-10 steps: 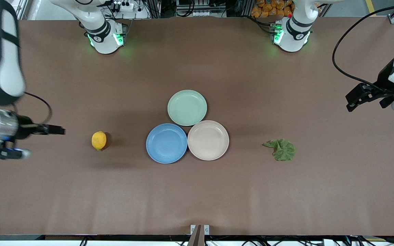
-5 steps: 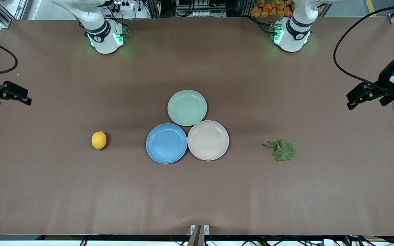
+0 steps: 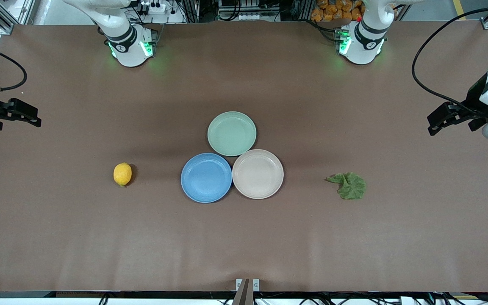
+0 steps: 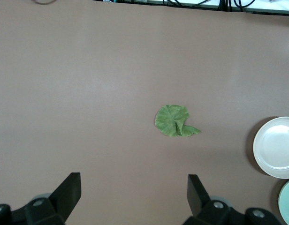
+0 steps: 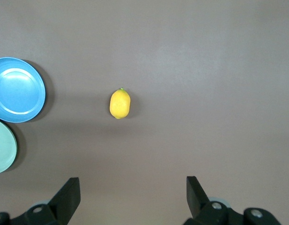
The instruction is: Pick lemon and lettuce from blue and beige plates
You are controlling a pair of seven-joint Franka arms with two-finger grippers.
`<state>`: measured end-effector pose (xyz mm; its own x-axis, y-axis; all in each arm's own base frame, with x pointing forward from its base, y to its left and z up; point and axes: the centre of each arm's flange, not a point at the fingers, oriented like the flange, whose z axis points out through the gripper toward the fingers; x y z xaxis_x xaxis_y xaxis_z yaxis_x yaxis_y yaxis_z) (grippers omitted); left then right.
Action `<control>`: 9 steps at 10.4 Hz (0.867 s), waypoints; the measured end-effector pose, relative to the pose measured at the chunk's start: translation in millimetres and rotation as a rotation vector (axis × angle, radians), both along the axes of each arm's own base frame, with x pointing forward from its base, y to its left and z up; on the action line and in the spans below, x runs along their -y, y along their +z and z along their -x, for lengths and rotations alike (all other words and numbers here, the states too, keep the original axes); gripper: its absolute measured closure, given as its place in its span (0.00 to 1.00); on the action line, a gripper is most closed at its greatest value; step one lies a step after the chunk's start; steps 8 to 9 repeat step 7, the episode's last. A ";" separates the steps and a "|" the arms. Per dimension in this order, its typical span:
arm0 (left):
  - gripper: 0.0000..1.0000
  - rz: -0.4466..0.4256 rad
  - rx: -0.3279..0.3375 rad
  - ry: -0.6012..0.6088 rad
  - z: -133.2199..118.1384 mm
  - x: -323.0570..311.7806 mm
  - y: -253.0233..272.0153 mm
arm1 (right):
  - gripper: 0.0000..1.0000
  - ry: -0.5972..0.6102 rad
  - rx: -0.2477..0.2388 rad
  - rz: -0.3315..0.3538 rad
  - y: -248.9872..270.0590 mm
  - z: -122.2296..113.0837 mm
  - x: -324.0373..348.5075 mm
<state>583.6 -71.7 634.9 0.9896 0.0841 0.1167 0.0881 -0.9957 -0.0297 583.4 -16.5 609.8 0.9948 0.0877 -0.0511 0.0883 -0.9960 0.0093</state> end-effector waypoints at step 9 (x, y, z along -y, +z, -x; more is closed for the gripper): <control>0.00 0.026 -0.077 -0.050 7.3 4.3 -8.3 | 0.00 -0.109 -0.005 -0.022 -3.4 -0.2 -20.9</control>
